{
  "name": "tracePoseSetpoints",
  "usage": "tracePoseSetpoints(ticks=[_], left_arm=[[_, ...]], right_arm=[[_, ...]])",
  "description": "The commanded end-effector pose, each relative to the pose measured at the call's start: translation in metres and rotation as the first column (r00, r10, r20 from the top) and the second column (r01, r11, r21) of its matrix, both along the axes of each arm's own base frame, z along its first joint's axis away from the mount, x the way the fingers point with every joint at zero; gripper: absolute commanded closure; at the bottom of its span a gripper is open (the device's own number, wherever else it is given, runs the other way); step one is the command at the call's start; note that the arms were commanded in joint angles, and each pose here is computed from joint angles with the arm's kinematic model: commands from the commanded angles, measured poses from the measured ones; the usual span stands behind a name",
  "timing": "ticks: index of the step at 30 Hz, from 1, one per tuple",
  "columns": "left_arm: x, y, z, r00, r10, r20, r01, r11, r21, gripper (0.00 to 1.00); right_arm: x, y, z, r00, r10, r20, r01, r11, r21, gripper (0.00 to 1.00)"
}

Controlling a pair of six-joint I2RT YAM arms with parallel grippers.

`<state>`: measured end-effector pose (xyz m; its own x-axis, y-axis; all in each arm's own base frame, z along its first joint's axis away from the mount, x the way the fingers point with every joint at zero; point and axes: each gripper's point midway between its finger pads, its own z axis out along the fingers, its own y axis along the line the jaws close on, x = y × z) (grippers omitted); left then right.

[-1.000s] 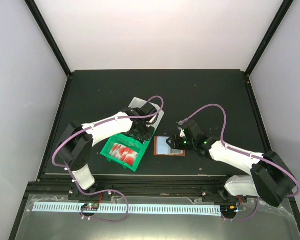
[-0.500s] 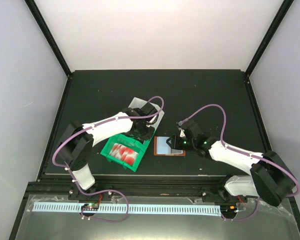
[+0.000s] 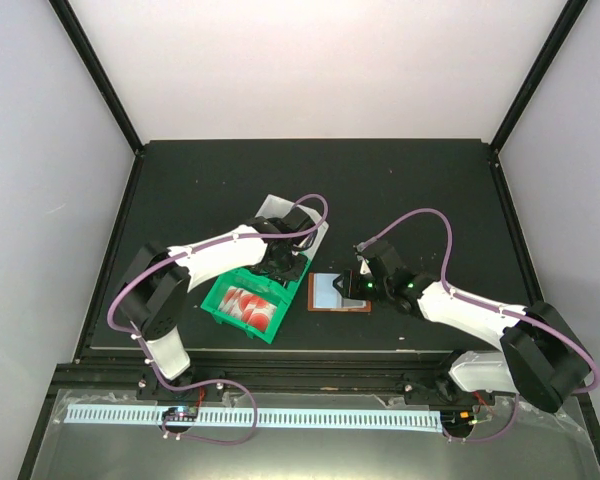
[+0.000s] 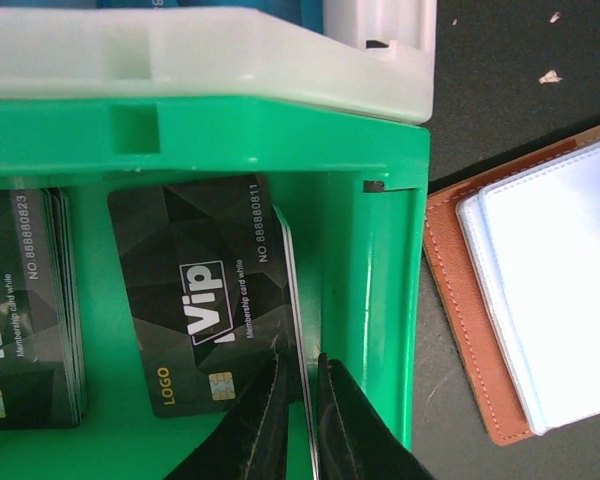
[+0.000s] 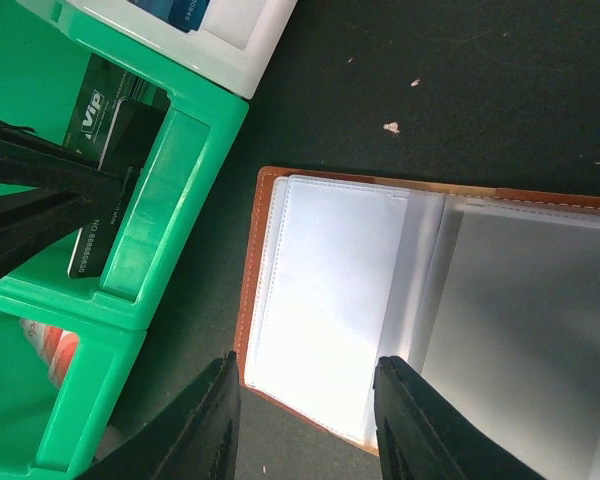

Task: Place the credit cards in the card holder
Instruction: Pick up the credit card from the storage box, then adjust the storage box at the center of the board.

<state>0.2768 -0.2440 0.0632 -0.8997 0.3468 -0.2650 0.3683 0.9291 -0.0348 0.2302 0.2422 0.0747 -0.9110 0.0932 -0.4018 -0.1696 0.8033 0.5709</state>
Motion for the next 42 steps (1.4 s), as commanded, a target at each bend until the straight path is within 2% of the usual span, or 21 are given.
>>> tracePoseSetpoints(ticks=[1, 9, 12, 14, 20, 25, 29, 33, 34, 37, 42], left_arm=[[0.004, 0.008, -0.006, 1.000, 0.026, 0.001, -0.026, 0.999, 0.045, 0.90], [0.001, 0.004, -0.023, 0.999, 0.011, -0.043, -0.009, 0.999, 0.049, 0.88], [0.003, 0.003, -0.023, 0.999, 0.013, -0.039, -0.010, 0.999, 0.053, 0.95], [0.006, 0.003, -0.014, 1.000, 0.013, -0.013, -0.013, 0.999, 0.042, 0.98], [0.011, 0.010, 0.038, 0.993, 0.037, 0.108, -0.037, 0.999, -0.009, 0.98], [0.001, 0.016, 0.073, 0.983, 0.066, 0.169, -0.048, 0.993, -0.106, 0.99], [-0.016, 0.000, 0.098, 0.983, 0.036, 0.178, 0.020, 0.953, -0.303, 0.98], [-0.044, -0.027, 0.094, 0.994, -0.054, 0.092, 0.092, 0.870, -0.484, 0.98], [-0.049, -0.031, 0.085, 0.996, -0.073, 0.058, 0.092, 0.862, -0.498, 0.99], [-0.062, -0.036, 0.058, 0.993, -0.111, -0.030, 0.081, 0.863, -0.499, 0.98], [-0.080, -0.033, 0.029, 0.983, -0.159, -0.089, 0.098, 0.874, -0.475, 0.98]], right_arm=[[0.000, -0.001, -0.004, 1.000, -0.007, 0.002, 0.007, 1.000, -0.011, 0.61], [-0.001, -0.002, -0.002, 1.000, -0.006, 0.005, 0.006, 1.000, -0.009, 0.61], [0.000, -0.001, 0.003, 1.000, -0.006, 0.014, 0.006, 1.000, -0.004, 0.61], [0.001, -0.001, 0.008, 1.000, -0.007, 0.025, 0.006, 1.000, 0.003, 0.60], [0.003, 0.010, 0.026, 0.998, 0.024, 0.061, -0.028, 0.998, 0.064, 0.56], [-0.001, 0.023, 0.022, 0.997, 0.059, 0.052, -0.061, 0.997, 0.038, 0.56], [-0.005, 0.025, 0.016, 0.998, 0.035, 0.045, -0.035, 0.999, -0.006, 0.56], [-0.001, 0.005, 0.013, 0.996, -0.064, 0.054, 0.067, 0.996, -0.055, 0.56], [-0.001, -0.001, 0.011, 0.995, -0.087, 0.056, 0.090, 0.994, -0.069, 0.56], [-0.004, -0.010, 0.010, 0.991, -0.117, 0.059, 0.121, 0.990, -0.075, 0.55], [-0.006, -0.014, 0.005, 0.990, -0.131, 0.049, 0.135, 0.987, -0.082, 0.55]])
